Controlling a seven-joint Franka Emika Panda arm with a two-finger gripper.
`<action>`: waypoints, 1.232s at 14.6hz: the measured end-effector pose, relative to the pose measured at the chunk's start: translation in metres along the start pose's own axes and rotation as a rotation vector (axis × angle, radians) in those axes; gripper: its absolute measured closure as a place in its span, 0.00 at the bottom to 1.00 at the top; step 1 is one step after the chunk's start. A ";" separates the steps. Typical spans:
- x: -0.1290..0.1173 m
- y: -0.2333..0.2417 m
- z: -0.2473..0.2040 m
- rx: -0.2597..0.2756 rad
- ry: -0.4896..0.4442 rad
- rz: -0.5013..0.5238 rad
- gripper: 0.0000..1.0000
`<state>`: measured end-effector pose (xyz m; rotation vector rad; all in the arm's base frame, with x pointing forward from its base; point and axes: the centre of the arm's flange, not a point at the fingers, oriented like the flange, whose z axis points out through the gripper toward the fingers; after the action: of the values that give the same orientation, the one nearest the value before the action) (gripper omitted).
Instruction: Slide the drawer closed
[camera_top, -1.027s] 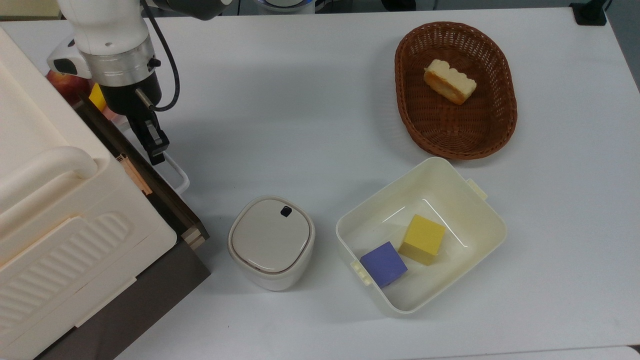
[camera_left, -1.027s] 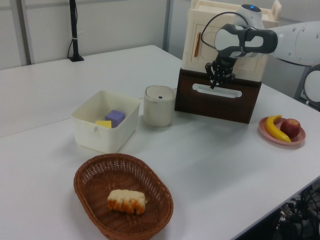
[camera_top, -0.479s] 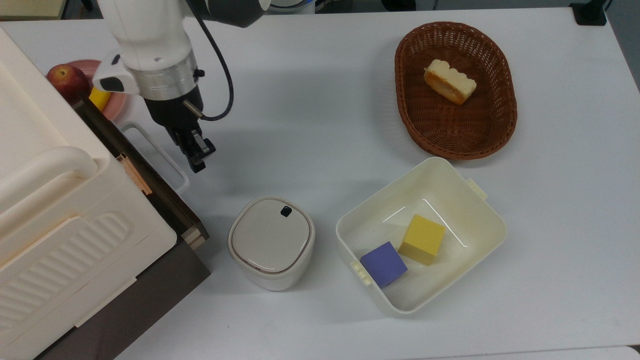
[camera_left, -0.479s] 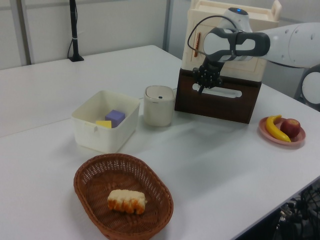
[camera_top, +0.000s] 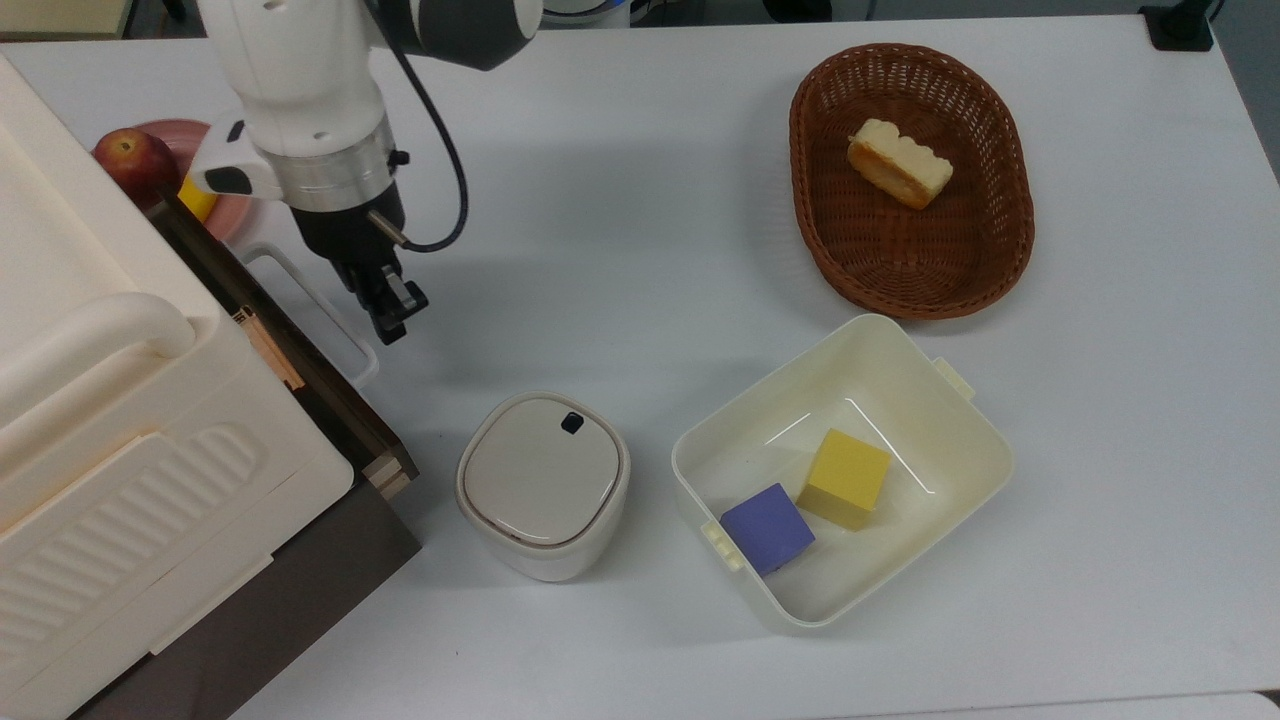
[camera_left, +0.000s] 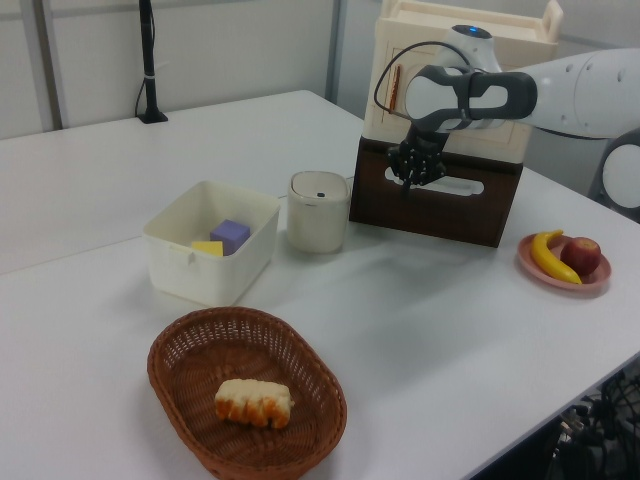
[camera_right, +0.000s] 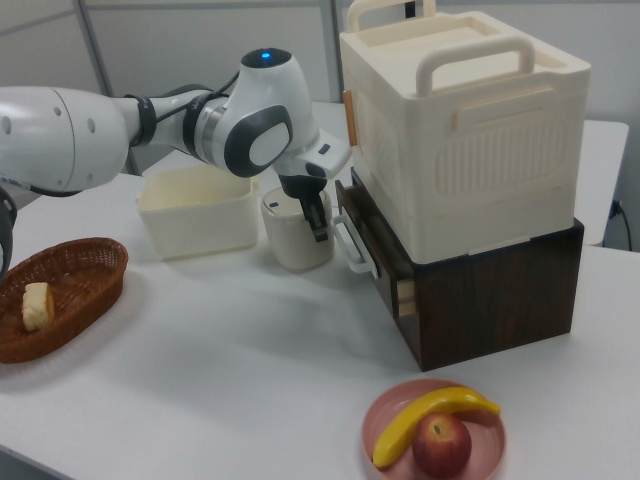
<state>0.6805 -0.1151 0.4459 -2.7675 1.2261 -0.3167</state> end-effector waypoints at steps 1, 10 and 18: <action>0.004 0.005 0.000 -0.002 0.002 0.009 0.99; 0.040 0.045 0.009 -0.001 0.059 0.082 0.99; -0.011 -0.017 0.030 -0.062 0.053 -0.169 0.99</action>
<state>0.6925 -0.0950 0.4181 -2.9410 1.0313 -0.3750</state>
